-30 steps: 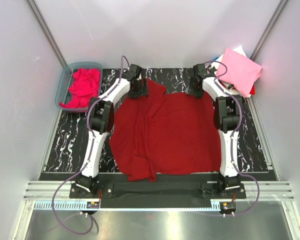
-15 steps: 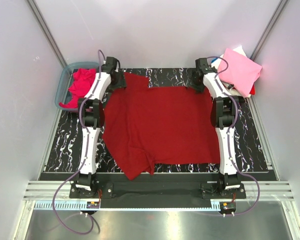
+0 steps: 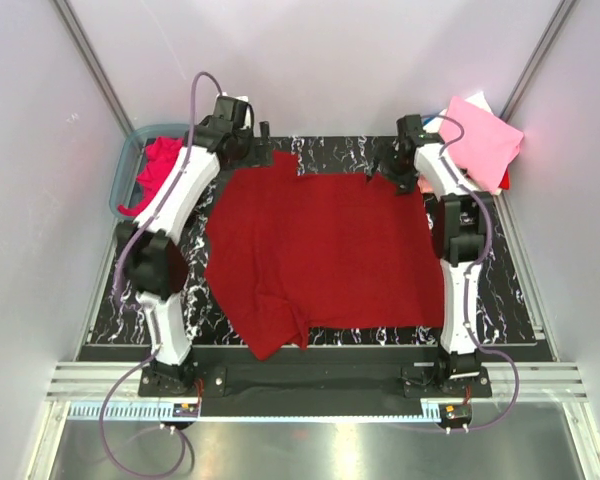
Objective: Fold and stack the t-shirts
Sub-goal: Flatten the tshirt out, then fold the tshirt
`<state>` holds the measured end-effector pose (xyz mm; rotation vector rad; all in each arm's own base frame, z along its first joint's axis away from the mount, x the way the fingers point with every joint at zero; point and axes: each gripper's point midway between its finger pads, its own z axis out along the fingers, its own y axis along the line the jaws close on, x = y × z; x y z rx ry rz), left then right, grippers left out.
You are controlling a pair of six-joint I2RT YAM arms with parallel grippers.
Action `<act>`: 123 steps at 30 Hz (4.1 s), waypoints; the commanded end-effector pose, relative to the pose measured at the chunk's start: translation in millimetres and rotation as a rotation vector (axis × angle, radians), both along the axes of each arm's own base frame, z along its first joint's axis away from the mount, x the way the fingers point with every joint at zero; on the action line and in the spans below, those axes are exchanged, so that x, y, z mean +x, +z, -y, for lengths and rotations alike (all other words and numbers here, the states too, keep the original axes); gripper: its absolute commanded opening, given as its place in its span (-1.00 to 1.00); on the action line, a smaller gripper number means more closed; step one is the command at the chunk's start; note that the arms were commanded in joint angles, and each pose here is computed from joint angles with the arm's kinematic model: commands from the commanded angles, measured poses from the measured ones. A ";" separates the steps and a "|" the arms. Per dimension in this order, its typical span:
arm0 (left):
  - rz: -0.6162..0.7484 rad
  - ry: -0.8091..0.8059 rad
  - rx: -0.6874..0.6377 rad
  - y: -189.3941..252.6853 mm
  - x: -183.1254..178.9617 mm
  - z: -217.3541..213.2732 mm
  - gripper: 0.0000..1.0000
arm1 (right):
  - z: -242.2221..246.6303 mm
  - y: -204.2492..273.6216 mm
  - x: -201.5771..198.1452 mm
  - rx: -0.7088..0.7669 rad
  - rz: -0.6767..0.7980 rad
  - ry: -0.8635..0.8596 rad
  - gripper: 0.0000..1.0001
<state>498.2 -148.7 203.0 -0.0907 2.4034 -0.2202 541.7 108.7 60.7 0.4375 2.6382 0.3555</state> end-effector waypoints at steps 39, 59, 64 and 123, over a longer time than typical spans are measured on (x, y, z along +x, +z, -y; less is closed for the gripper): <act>-0.354 -0.074 -0.061 -195.4 -434.9 55.1 0.36 | -62.9 68.0 -325.1 0.195 0.101 0.138 0.99; -0.186 0.014 -0.105 -166.8 -395.2 34.8 -1.00 | 19.8 57.6 -338.8 -0.055 0.117 -0.274 0.99; -0.134 0.077 -0.155 -152.6 -387.0 13.2 -1.00 | 31.8 44.6 -359.2 0.004 0.057 -0.393 0.99; -0.112 0.053 -0.253 -147.9 -380.8 20.0 -1.00 | 91.1 -27.9 -371.6 0.272 -0.210 -0.936 0.38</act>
